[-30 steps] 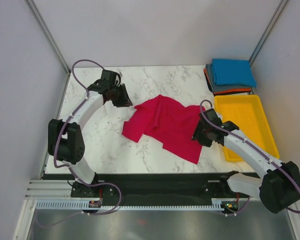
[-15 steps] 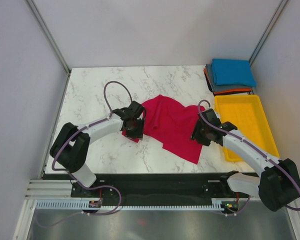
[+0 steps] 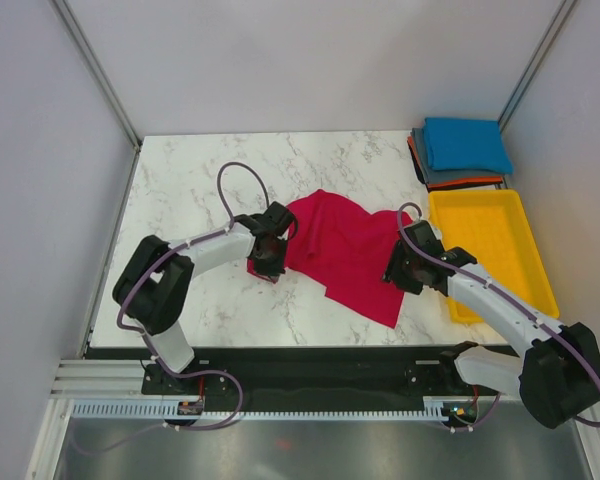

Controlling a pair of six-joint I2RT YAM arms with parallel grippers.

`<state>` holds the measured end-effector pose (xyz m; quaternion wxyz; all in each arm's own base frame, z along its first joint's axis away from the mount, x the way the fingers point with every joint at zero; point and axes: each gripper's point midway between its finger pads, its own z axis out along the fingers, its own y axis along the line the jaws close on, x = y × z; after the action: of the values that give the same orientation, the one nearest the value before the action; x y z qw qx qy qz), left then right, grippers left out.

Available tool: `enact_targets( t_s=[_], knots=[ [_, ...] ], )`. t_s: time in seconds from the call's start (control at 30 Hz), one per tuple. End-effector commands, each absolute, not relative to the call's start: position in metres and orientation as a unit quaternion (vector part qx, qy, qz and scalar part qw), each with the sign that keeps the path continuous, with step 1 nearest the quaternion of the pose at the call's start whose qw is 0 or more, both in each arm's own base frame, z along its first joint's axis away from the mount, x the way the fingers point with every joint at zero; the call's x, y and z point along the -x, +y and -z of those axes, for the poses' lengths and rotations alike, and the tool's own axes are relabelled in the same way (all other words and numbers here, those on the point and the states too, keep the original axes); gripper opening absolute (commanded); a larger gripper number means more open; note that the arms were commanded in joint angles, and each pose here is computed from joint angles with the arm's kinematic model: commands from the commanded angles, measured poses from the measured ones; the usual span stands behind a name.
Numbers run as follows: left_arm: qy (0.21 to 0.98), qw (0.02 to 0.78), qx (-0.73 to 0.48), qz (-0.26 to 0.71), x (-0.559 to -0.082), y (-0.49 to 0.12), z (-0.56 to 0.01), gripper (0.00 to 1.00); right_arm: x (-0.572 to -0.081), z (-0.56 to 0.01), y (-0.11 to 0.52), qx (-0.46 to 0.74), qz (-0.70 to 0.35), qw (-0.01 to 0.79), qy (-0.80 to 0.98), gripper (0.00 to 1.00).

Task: Fold and stack the t-shirts
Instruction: Flatten the tshirt out

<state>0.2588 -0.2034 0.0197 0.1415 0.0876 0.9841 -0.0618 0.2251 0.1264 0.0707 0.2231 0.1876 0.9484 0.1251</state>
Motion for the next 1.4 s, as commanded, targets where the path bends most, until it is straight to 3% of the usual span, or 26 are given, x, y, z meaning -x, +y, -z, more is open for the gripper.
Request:
enact_targets(
  t_s=[0.0, 0.2, 0.37, 0.4, 0.47, 0.5, 0.6, 0.87, 1.37],
  knots=[
    [0.977, 0.175, -0.096, 0.081, -0.277, -0.216, -0.065, 0.02, -0.234, -0.082, 0.129, -0.181, -0.133, 0.247, 0.943, 0.55],
    [0.968, 0.24, -0.038, 0.066, -0.363, -0.177, -0.131, 0.02, -0.233, -0.081, 0.128, -0.183, -0.134, 0.25, 0.941, 0.54],
    [0.969, 0.242, 0.027, 0.042, -0.435, -0.131, -0.133, 0.04, -0.225, -0.067, 0.127, -0.193, -0.13, 0.232, 0.944, 0.55],
    [0.963, 0.264, 0.052, 0.034, -0.458, -0.115, -0.146, 0.15, -0.224, -0.065, 0.127, -0.193, -0.128, 0.228, 0.946, 0.55],
    [0.968, 0.232, 0.094, -0.007, -0.472, -0.084, -0.138, 0.4, -0.225, -0.066, 0.127, -0.191, -0.126, 0.227, 0.947, 0.55],
    [0.969, 0.222, 0.103, -0.02, -0.47, -0.078, -0.138, 0.49, -0.225, -0.067, 0.126, -0.191, -0.123, 0.225, 0.947, 0.55],
    [0.971, 0.218, 0.093, -0.038, -0.45, -0.076, -0.141, 0.54, -0.223, -0.068, 0.124, -0.198, -0.116, 0.221, 0.948, 0.55],
    [0.971, 0.19, 0.086, 0.113, -0.353, -0.12, -0.088, 0.61, -0.193, -0.066, 0.122, -0.283, -0.125, 0.182, 0.933, 0.55],
    [0.966, 0.201, 0.075, 0.146, -0.343, -0.128, -0.096, 0.64, -0.148, -0.034, 0.112, -0.347, -0.093, 0.152, 0.921, 0.53]
  ],
)
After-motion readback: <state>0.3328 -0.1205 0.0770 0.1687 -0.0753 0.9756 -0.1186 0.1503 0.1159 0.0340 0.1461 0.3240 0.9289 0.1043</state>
